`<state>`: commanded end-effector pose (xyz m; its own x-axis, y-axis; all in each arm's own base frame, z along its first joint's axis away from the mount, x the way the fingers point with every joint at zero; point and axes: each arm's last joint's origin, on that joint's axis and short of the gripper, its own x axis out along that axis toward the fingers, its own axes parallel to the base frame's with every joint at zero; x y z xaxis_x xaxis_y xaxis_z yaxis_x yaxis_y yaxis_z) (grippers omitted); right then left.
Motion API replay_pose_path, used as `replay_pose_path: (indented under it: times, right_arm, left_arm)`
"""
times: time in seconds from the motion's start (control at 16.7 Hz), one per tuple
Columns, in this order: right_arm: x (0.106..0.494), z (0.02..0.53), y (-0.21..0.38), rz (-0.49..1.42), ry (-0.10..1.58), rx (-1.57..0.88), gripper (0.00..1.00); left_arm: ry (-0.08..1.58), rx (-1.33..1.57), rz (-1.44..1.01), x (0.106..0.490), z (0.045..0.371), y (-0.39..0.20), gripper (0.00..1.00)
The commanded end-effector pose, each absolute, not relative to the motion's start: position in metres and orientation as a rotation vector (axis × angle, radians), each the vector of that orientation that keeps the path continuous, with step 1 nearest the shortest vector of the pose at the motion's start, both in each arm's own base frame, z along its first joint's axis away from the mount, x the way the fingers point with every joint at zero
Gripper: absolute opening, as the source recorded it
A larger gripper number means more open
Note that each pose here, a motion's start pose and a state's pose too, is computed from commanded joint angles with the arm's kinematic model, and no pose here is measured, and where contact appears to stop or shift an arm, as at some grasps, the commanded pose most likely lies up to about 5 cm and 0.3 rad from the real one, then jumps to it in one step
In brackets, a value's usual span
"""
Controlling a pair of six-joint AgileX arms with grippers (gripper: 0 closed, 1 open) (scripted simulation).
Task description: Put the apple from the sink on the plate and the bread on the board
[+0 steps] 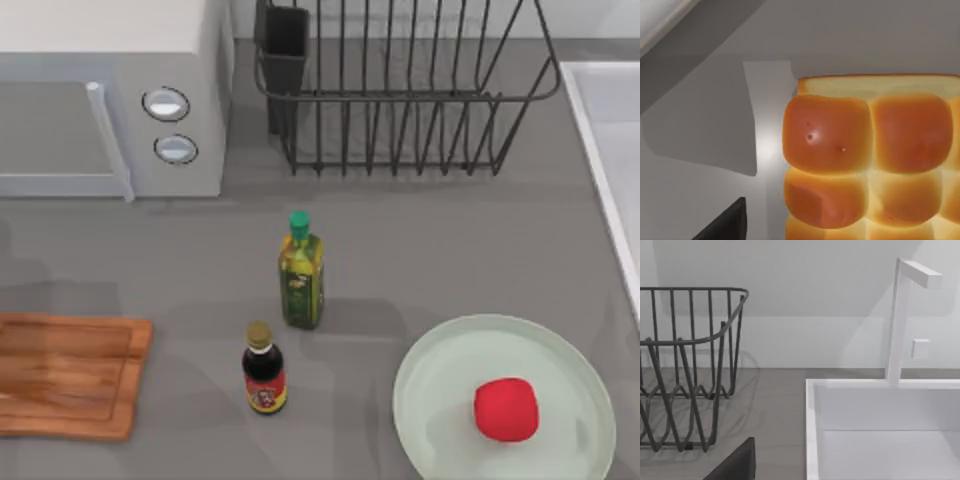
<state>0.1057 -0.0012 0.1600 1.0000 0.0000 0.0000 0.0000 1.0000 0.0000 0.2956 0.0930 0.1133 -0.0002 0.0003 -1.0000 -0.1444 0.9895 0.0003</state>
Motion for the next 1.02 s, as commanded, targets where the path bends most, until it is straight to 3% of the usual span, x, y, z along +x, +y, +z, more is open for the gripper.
replay_pose_path:
  times: [0.54,1.02]
  right_arm:
    - [0.106,0.16,-0.001,0.0,0.0,0.0,1.0]
    - [0.106,0.16,-0.001,0.0,0.0,0.0,1.0]
  left_arm:
    - [1.566,-0.114,0.114,0.311,0.102,0.097,1.0]
    - [1.566,-0.114,0.114,0.311,0.102,0.097,0.4]
